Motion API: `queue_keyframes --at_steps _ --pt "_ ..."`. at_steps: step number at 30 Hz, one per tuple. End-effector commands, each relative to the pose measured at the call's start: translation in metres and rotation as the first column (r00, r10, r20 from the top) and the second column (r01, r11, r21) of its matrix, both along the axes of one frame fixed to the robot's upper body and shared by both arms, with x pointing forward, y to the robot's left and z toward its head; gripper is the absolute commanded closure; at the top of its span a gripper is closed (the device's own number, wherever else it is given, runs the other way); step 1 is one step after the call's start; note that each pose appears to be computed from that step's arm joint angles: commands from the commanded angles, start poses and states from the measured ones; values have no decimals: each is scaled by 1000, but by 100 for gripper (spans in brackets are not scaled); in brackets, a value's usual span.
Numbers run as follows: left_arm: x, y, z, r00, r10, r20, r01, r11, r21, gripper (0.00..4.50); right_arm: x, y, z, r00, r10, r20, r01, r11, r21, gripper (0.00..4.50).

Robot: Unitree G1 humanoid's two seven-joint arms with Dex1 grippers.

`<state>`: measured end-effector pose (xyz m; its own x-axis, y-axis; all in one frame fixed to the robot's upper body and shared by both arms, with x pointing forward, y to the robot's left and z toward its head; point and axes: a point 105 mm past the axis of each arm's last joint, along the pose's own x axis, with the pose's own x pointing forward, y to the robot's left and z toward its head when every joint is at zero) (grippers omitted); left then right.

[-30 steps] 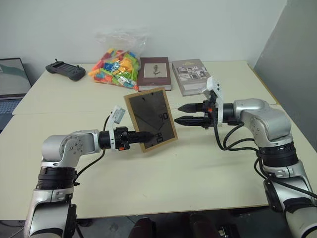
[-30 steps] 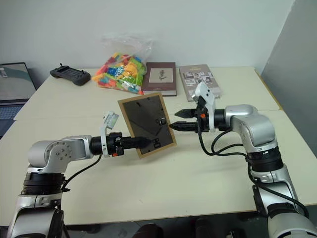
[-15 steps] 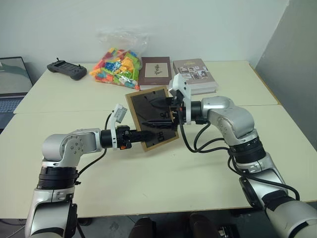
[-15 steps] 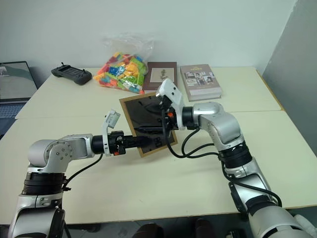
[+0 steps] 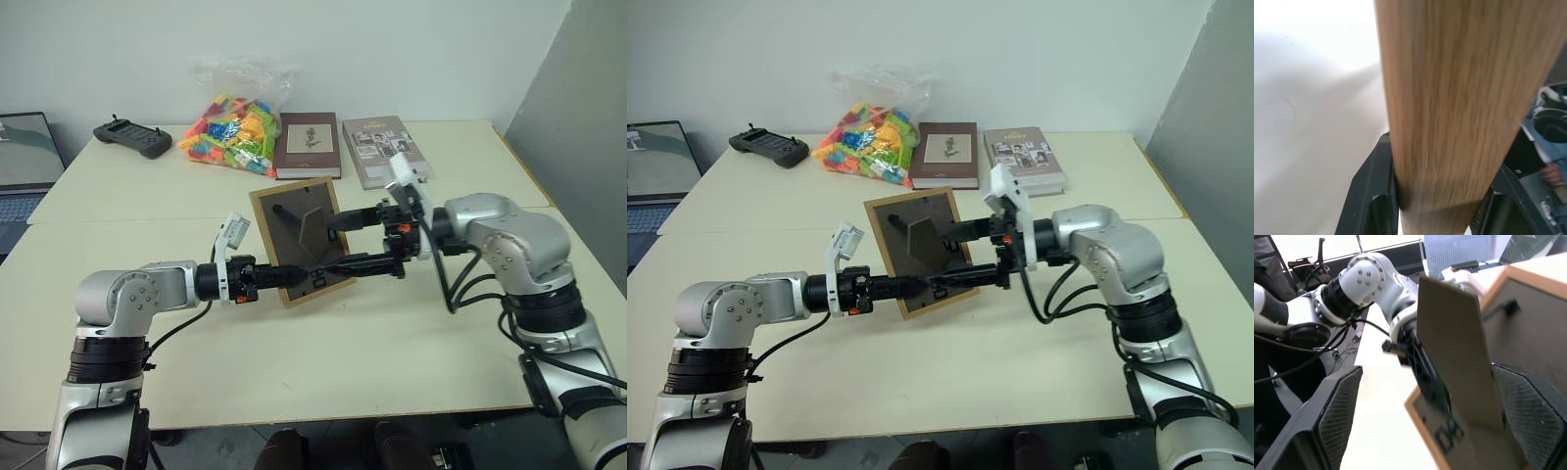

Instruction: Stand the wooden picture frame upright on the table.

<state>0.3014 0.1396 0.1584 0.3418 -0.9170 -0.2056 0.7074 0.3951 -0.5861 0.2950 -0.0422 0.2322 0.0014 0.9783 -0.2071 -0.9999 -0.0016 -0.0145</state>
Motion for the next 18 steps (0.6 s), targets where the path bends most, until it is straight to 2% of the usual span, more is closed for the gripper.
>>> queue_keyframes --at_steps 1,4,6,7,9,11,12,14,18 --pt "-3 8 14 999 14 -34 -15 999 -29 321 22 -28 5 973 -128 191 137 990 -36 5" --pt "-12 6 11 987 -30 -155 21 998 -57 321 47 -49 4 851 -196 487 264 962 -73 5" --pt "-14 5 13 974 -52 -221 31 995 -95 321 54 -58 9 748 -198 633 279 960 -30 5" --pt "-14 5 15 968 -67 -241 38 992 -122 321 58 -62 11 648 -191 737 298 955 -15 5" --pt "-12 2 25 958 -112 -263 55 975 -215 321 63 -68 7 323 -107 940 326 946 -4 5" --pt "-14 -1 34 950 -157 -270 81 958 -274 321 53 -62 -5 96 18 995 252 967 -42 5" --pt "-17 -3 36 945 -177 -274 96 953 -287 321 50 -59 -9 32 36 999 215 976 -42 5" --pt "-21 -6 38 936 -204 -286 114 946 -303 321 48 -52 -16 -63 49 997 169 985 -38 5" --pt "-34 -11 37 917 -248 -312 144 936 -320 321 44 -24 -9 -200 -59 978 61 995 73 5"
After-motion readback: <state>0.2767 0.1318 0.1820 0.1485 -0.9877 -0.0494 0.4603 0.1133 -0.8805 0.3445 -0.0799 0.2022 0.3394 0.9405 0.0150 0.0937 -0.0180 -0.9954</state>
